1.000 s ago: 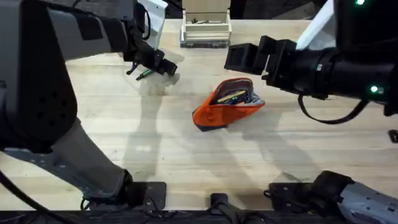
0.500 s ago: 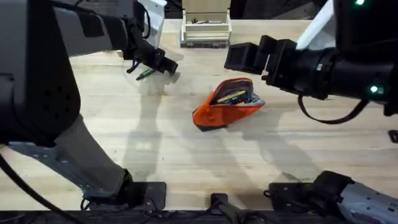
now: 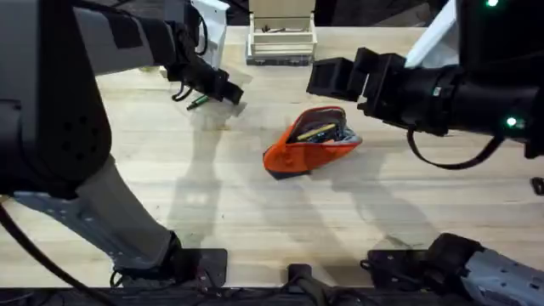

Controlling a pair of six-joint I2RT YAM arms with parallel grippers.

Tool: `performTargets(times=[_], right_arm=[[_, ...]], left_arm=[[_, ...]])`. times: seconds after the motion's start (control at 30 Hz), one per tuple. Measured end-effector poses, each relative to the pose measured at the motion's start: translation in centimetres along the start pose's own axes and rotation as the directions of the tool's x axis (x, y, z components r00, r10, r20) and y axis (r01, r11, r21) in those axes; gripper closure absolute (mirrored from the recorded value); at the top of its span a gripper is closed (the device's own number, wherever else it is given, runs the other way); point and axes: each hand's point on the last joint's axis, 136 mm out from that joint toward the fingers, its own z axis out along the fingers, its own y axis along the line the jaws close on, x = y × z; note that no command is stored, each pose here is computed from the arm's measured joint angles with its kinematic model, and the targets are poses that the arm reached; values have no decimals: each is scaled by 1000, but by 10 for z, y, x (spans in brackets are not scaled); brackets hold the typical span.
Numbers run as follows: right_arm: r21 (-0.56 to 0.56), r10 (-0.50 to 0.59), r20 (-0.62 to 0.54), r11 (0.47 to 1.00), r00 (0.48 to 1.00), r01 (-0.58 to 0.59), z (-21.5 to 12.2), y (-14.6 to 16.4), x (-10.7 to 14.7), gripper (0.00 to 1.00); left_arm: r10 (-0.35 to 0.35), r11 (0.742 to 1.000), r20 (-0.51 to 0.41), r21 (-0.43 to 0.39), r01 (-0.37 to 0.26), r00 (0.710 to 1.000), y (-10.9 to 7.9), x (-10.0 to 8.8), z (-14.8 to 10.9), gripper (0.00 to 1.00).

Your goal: Unzip the bag, pick up the pens from the table one at a time and place them inside, then zip the bag closed.

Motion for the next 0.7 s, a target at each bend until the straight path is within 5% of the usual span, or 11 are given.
performTargets(times=[0.13,0.37,0.5,0.7], right_arm=[[0,0,0,1000,1000,0,0,0,0,4],[0,0,0,1000,1000,0,0,0,0,4],[0,0,0,1000,1000,0,0,0,0,4],[0,0,0,1000,1000,0,0,0,0,3]], left_arm=[[1,1000,-2,8,-1,1000,-2,0,0,412],[6,1000,3,17,-6,1000,-4,-1,0,668],[6,1000,10,28,-7,1000,-6,-3,1,916],[9,1000,12,29,-9,1000,-6,-4,0,954]])
